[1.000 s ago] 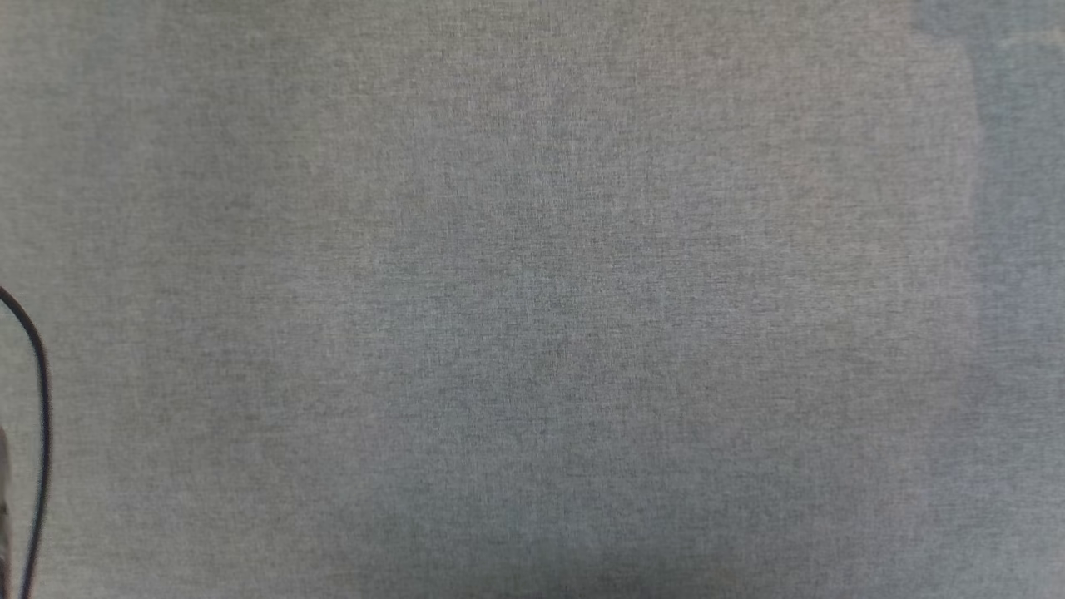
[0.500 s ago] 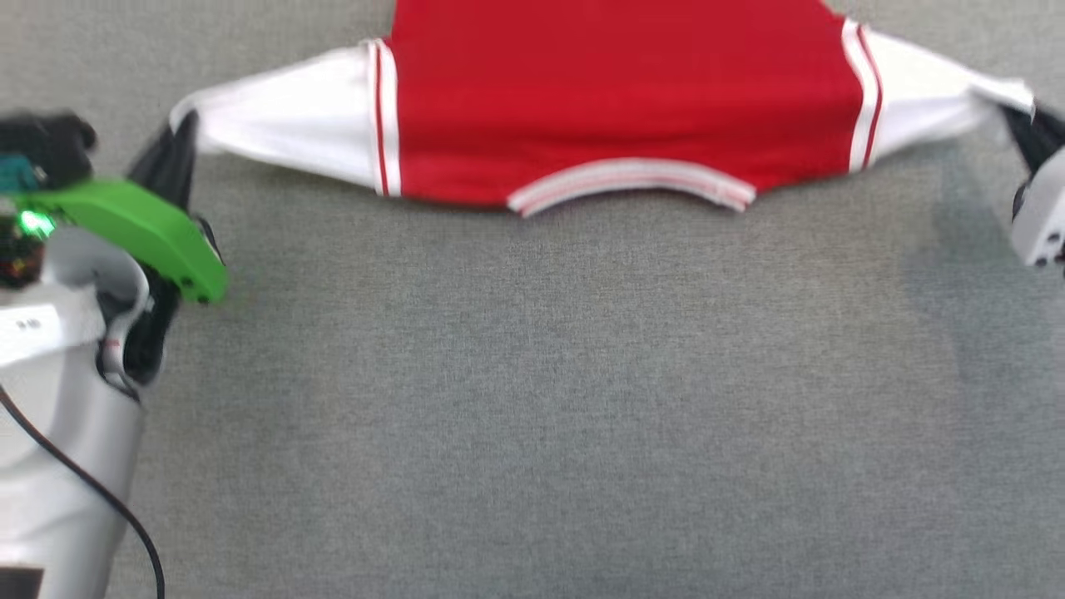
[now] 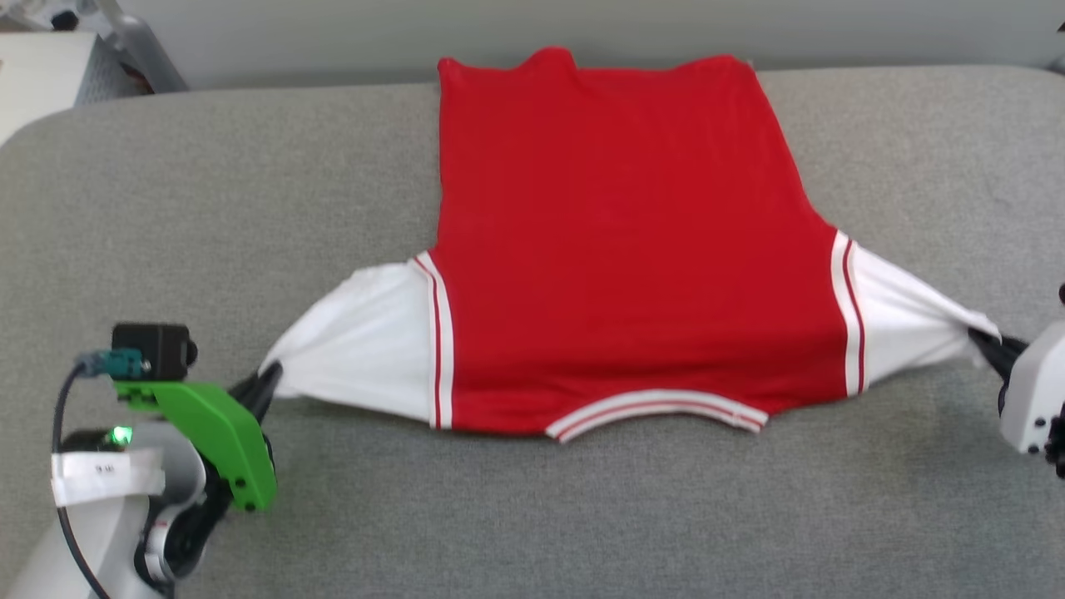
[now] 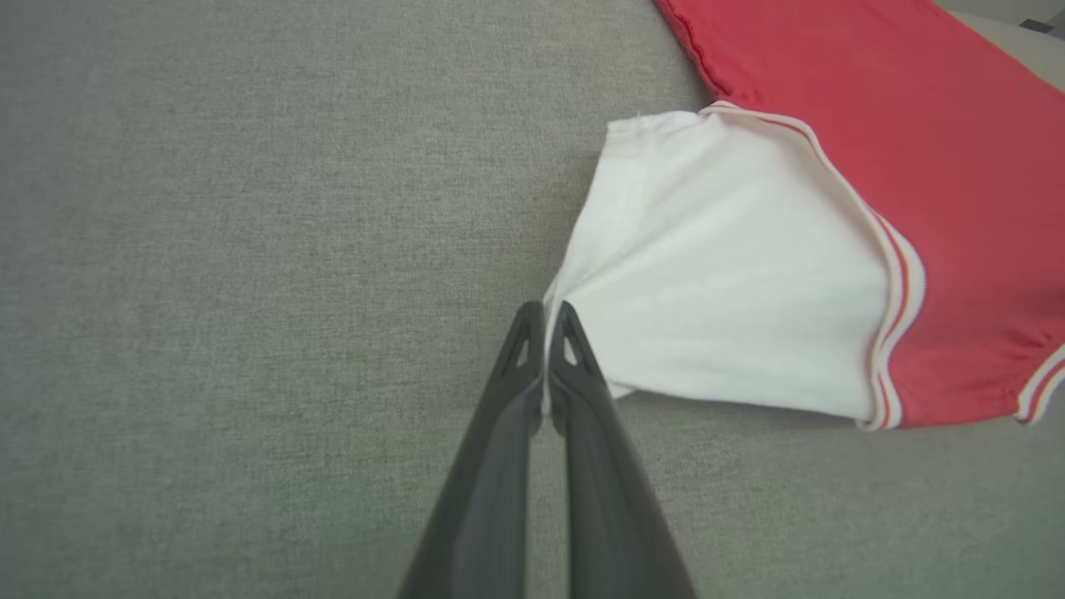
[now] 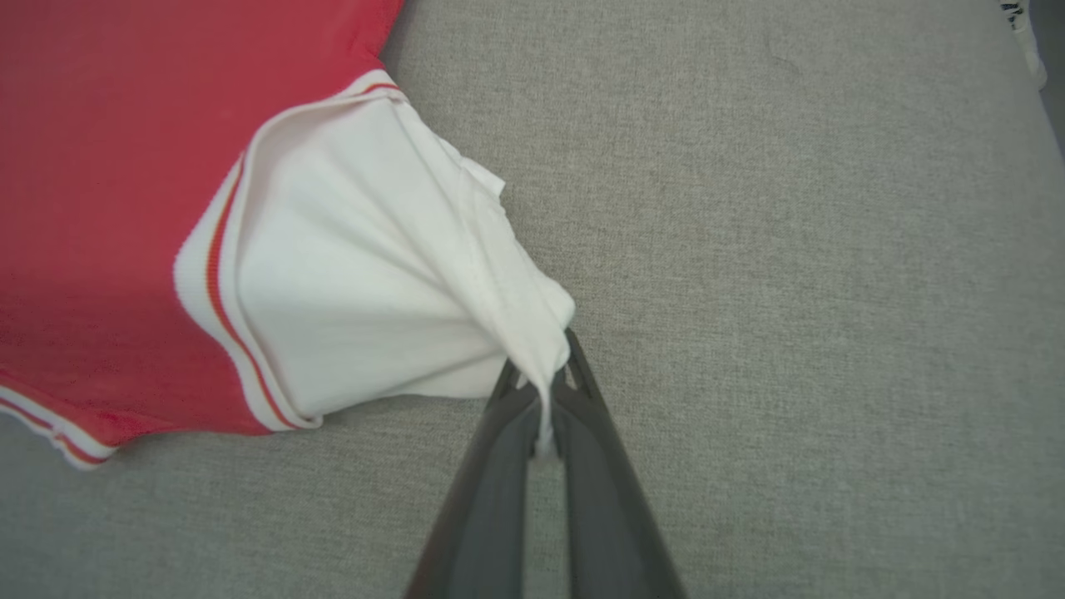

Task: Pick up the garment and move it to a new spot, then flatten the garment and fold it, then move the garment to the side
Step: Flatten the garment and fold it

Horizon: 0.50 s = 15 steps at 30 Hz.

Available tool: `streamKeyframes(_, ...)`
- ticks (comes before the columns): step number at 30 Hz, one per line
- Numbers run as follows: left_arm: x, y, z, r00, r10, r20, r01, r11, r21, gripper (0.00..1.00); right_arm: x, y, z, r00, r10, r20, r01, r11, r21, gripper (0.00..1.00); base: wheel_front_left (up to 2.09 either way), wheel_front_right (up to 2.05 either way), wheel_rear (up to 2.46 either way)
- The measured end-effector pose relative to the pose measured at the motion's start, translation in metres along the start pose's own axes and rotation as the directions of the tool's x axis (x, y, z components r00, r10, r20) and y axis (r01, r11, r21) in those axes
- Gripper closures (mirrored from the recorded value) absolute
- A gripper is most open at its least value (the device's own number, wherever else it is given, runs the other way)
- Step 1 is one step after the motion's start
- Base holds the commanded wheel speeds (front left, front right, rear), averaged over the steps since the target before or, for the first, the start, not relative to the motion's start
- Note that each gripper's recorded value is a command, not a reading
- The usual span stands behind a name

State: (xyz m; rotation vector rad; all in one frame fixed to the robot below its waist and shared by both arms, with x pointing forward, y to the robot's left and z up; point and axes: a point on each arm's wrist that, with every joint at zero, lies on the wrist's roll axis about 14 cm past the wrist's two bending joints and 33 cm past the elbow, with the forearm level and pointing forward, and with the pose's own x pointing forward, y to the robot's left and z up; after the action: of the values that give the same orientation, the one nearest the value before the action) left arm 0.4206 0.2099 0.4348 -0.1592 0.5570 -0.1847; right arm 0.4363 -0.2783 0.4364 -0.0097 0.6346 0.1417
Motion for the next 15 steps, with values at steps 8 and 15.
streamKeyframes(8, -0.046, -0.013, -0.039, 0.993, -0.017, -0.119, 0.011, 0.999, -0.053, 1.0, -0.045, 0.007, -0.036, 0.997, 0.022, -0.08, -0.018, 0.999, 0.043, 1.0, 0.0, 0.0, 0.0)
streamKeyframes(15, -0.083, -0.024, -0.071, 0.973, -0.039, -0.228, 0.014, 0.994, -0.108, 1.0, -0.079, 0.01, -0.07, 0.986, 0.033, -0.164, -0.015, 0.994, 0.11, 1.0, 0.0, 0.0, 0.0)
